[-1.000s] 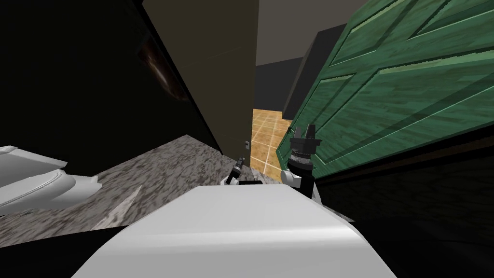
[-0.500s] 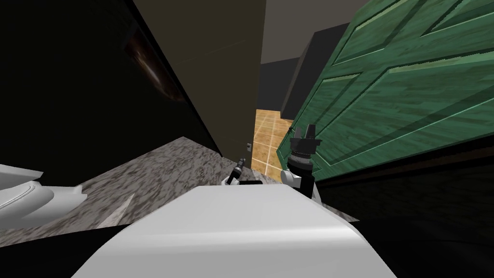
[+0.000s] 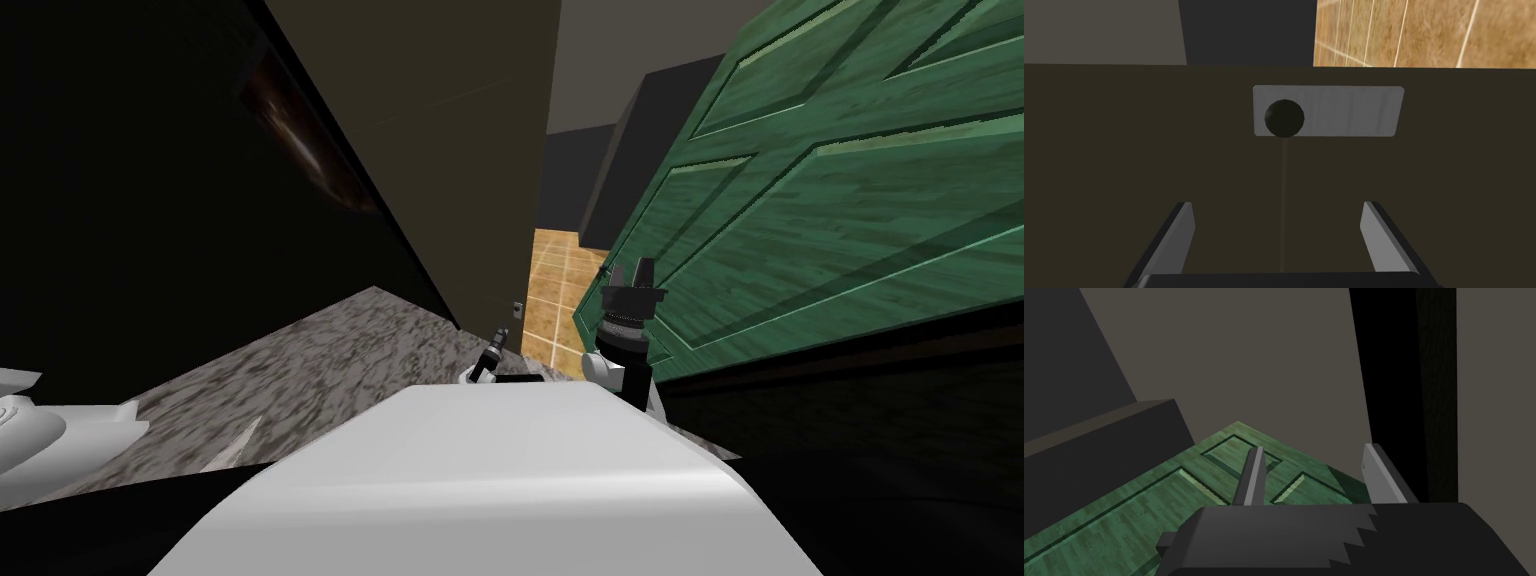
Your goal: Push the door open
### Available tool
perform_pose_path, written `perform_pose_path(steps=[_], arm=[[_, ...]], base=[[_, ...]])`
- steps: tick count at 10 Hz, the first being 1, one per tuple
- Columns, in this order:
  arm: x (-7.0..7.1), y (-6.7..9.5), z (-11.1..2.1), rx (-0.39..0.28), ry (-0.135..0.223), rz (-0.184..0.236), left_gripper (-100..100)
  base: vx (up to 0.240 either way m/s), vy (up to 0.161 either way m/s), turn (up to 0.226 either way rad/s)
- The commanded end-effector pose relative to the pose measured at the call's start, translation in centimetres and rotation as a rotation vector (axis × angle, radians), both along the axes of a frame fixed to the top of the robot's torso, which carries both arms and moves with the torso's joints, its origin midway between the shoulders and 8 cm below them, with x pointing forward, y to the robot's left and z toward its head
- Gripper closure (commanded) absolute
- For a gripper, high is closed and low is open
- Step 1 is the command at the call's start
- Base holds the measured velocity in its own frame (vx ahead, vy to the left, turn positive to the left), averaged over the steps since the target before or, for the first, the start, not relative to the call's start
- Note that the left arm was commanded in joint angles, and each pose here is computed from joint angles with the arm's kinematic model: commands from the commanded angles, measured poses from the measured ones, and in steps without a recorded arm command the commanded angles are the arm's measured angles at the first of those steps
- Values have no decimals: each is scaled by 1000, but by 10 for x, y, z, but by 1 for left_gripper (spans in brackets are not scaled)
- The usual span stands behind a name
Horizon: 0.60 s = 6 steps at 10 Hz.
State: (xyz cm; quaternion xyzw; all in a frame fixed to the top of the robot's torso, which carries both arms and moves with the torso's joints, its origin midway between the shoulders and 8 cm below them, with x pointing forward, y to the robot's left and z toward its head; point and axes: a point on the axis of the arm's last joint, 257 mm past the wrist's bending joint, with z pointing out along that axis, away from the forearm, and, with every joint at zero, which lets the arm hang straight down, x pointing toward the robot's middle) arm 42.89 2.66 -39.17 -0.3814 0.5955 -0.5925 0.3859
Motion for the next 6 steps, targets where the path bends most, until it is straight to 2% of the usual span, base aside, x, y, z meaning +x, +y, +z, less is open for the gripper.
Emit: perform_pose_path(steps=[1,2,6], arm=[[2,4,-1,4,0,4,-100],[2,6,-1,5,0,7,-100],[4,6,-1,-4,1,19,-100]], base=[[154,-81,-21],[172,-130,-29],[211,-80,-28]])
